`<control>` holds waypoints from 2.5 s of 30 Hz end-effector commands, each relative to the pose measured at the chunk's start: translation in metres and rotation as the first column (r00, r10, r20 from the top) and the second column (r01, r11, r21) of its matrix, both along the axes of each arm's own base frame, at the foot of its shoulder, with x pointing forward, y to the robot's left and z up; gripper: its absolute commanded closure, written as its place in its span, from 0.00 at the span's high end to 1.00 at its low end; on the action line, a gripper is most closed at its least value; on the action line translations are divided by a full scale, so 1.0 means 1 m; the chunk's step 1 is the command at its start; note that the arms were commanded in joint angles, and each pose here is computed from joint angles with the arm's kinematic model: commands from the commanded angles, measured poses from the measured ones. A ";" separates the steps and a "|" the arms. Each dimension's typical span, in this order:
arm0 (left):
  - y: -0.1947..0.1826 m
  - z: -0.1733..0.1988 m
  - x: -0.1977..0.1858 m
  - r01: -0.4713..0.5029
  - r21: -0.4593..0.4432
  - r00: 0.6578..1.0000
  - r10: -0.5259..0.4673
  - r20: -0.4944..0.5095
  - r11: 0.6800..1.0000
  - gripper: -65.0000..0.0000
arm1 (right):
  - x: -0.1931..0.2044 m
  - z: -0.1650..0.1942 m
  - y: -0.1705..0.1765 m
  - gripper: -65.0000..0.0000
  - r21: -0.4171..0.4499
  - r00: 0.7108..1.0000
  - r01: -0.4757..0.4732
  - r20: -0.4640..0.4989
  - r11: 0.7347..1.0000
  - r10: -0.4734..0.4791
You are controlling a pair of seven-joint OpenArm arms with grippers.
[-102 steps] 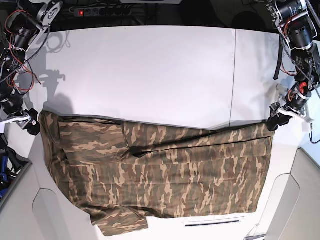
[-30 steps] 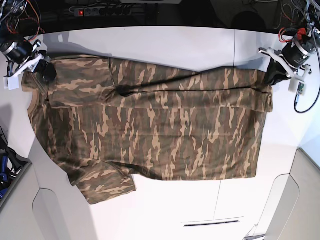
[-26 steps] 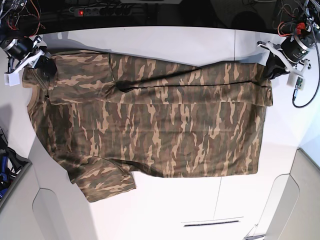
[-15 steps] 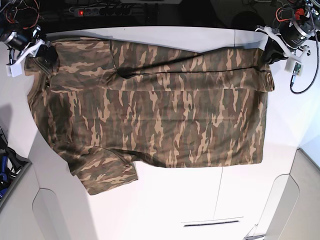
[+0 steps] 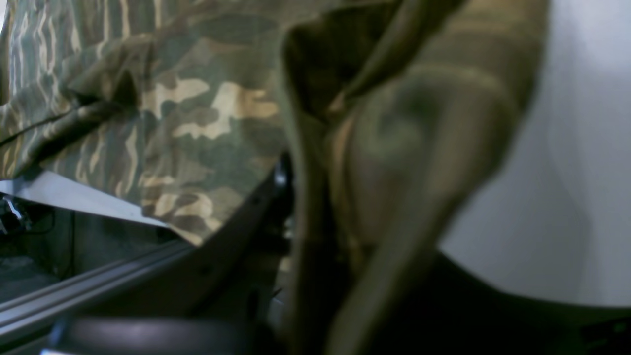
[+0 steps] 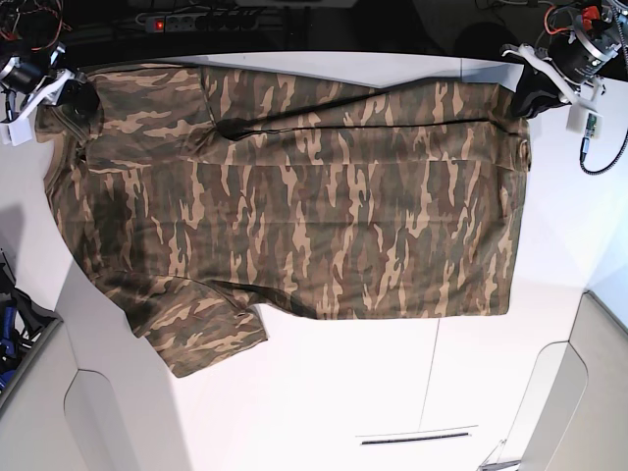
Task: Fold the T-shirt properly
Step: 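Lay the folded edge down with both grippers and release, then move both grippers to the shirt's hem corners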
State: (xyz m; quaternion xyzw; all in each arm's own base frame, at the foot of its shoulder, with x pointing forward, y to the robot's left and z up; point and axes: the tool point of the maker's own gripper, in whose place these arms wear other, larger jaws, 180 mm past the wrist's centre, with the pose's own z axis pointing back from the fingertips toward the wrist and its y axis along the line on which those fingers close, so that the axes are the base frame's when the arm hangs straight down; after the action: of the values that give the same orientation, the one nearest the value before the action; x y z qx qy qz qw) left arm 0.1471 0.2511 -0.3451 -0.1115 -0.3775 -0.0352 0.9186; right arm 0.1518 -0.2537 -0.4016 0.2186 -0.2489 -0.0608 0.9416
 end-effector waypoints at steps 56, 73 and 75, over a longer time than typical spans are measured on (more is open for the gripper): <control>0.097 0.002 0.231 -0.219 -0.108 0.947 0.238 0.217 0.970 0.63 | 0.259 0.039 -0.086 0.52 -0.075 0.885 0.296 0.397 0.952 -0.244; 0.062 -0.049 0.269 -0.305 -0.163 0.938 0.326 0.119 0.938 0.63 | 0.248 -0.008 -0.075 0.52 -0.098 0.899 0.350 0.314 0.932 -0.305; 0.060 -0.050 0.269 -0.303 -0.165 0.938 0.324 0.120 0.938 0.63 | 0.247 -0.014 -0.068 0.52 -0.085 0.903 0.346 0.300 0.934 -0.307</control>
State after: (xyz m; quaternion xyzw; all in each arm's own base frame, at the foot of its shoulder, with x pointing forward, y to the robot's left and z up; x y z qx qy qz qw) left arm 0.4095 0.3044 -0.4057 -0.1200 -0.4498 0.1368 0.8744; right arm 0.3956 -0.3197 -0.4196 0.1190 -0.4207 -0.1730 0.8826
